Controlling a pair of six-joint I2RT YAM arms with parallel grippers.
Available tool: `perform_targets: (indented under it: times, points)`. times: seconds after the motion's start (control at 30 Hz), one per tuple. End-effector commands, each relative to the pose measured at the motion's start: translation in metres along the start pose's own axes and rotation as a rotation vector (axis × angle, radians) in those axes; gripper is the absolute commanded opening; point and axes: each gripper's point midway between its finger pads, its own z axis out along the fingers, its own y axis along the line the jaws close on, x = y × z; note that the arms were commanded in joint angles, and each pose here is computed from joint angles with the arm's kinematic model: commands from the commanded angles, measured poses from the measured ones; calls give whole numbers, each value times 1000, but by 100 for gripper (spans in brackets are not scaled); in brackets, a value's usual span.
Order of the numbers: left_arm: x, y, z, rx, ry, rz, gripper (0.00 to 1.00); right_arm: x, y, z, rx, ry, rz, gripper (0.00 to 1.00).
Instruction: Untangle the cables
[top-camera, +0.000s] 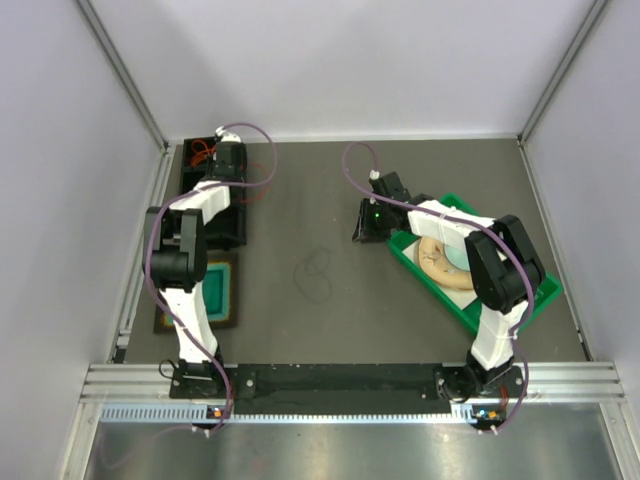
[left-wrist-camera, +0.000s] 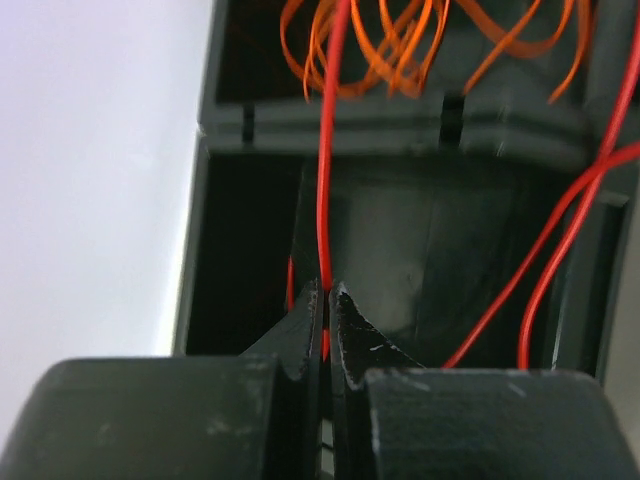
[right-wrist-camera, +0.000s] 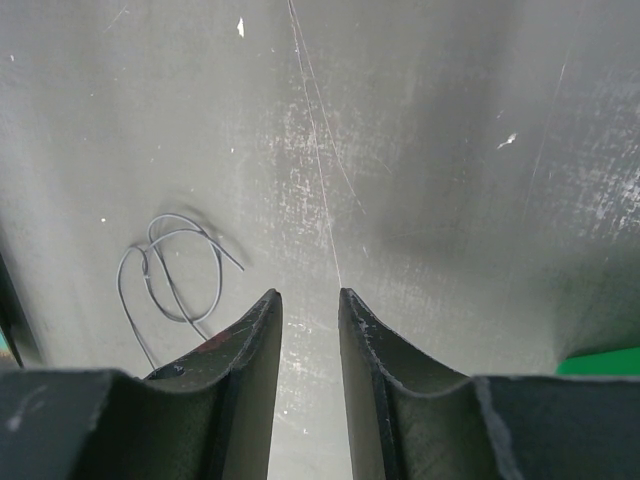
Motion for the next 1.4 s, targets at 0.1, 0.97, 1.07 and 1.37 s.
perform_targets:
  times: [0.1, 0.97, 1.07, 1.37]
  points:
    - [9, 15, -7, -76, 66, -105, 13, -17, 17, -4, -35, -41, -16, 30]
    - [-77, -19, -89, 283, -78, -203, 69, -14, 20, -5, -32, -39, -24, 30]
    - [-72, -25, -82, 269, -57, -188, 70, -14, 20, -5, -30, -42, -27, 30]
    - [-41, -58, -45, 282, 102, -90, 78, -14, 20, -4, -31, -41, -26, 29]
